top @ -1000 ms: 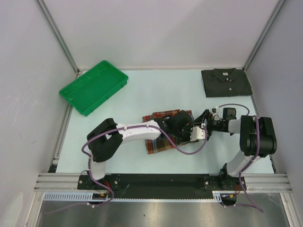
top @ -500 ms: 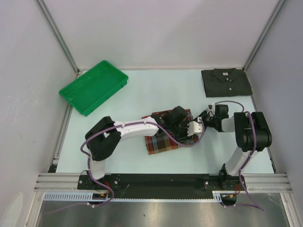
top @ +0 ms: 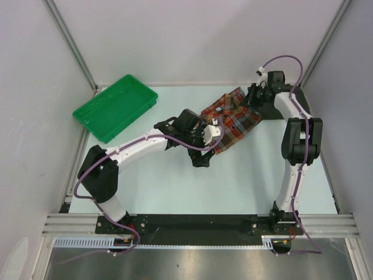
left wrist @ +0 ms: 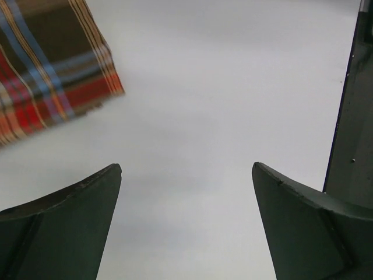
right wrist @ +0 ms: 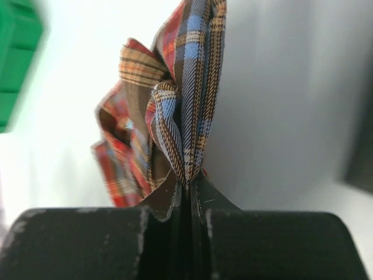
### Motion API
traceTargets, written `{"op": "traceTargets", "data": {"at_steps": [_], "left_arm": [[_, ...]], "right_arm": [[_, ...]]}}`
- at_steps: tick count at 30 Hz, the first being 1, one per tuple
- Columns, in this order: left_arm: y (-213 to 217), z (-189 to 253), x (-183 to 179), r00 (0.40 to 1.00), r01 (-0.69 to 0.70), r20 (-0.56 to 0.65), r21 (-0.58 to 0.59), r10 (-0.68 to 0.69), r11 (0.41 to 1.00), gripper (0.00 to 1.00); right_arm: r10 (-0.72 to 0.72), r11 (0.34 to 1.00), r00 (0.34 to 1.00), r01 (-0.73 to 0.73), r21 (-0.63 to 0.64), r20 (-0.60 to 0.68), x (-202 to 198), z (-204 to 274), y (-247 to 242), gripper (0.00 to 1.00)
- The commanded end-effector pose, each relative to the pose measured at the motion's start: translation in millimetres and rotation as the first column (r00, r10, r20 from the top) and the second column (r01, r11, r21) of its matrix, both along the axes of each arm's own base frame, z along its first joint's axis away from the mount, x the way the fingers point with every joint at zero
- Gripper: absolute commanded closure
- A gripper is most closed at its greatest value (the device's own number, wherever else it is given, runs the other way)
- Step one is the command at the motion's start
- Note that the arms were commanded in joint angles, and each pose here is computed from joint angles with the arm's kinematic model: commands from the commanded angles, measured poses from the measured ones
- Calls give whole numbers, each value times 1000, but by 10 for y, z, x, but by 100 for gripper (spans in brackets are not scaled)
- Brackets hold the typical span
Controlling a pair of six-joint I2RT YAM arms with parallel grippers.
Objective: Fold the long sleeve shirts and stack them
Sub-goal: Neatly place the folded shirt to the corner
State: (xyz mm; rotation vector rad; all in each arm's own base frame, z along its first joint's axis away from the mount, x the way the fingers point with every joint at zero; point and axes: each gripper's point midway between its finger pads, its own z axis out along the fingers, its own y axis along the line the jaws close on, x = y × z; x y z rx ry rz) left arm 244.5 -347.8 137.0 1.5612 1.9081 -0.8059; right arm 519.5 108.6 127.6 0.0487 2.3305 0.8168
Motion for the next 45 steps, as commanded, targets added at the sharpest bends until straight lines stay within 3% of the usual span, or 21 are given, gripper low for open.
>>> {"op": "traceTargets", "data": {"at_steps": [1, 7, 18, 28, 45], "left_arm": [[208, -20, -58, 998, -49, -35, 26, 50, 998, 1], [355, -151, 7, 994, -103, -29, 64, 105, 993, 1], [456, -223, 231, 992, -127, -3, 84, 128, 988, 1], [473, -209, 360, 991, -132, 23, 80, 130, 988, 1], [572, -322, 402, 992, -122, 24, 99, 120, 988, 1]], "right_arm": [[15, 970, 999, -3, -244, 49, 301, 72, -578, 100], [-4, 940, 971, 85, -331, 238, 790, 820, -939, 100], [-1, 879, 930, 176, -443, 368, 757, 1463, -895, 100], [-75, 897, 893, 255, -361, 444, 653, 1966, -852, 100], [-162, 908, 871, 316, -275, 464, 552, 2277, -935, 100]]}}
